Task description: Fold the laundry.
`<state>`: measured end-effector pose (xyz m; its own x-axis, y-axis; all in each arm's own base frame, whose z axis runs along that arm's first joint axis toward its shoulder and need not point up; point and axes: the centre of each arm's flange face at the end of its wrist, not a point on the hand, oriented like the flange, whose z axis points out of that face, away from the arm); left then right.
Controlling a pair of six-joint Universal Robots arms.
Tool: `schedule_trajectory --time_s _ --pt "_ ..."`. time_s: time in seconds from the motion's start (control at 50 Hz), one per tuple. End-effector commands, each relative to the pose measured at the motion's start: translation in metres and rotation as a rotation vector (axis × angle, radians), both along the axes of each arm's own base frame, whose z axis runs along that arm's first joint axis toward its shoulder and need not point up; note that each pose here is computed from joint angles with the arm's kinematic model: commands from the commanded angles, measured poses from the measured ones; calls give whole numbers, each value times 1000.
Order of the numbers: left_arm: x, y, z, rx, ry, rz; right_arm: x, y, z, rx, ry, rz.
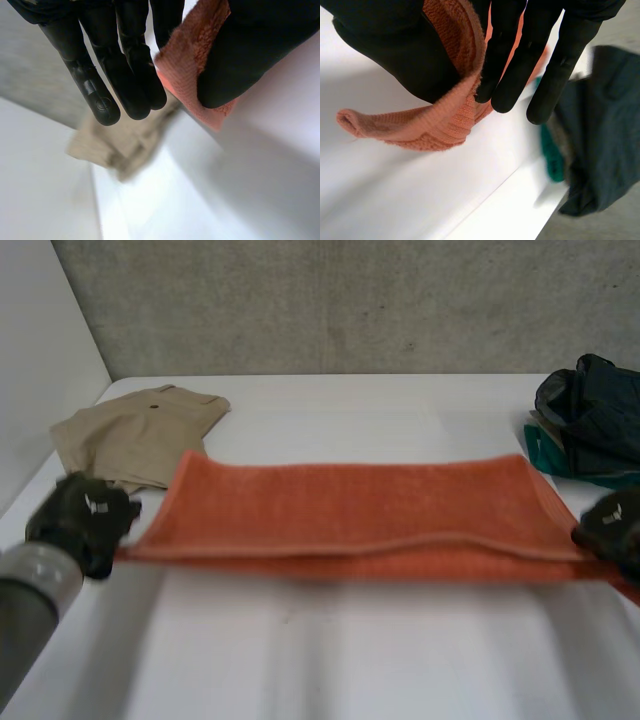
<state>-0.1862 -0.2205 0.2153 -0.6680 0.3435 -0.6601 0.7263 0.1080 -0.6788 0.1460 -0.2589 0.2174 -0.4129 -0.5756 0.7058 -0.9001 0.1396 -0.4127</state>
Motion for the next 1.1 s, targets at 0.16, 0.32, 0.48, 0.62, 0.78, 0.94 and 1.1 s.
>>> schedule_trajectory --time_s 0.16,0.32,0.48,0.62,0.78,0.94,1.1 --pt "-4 -3 -42 67 -201 -124 -8 -30 -46 88 107 28" --pt "-40 -108 -1 -266 -111 -53 52 -96 7 -388 56 28" --pt "-52 -165 136 -906 161 77 77 -131 130 -1113 -175 62" --pt "-54 -158 152 -1012 241 72 84 -118 125 -1100 -212 173" --pt "-45 -149 70 -723 215 63 83 -101 62 -735 -247 181" --pt "-30 -139 15 -563 190 87 84 -91 -15 -316 -496 149" --pt "-24 -134 -9 -494 173 99 56 -106 -72 -17 -772 -107"
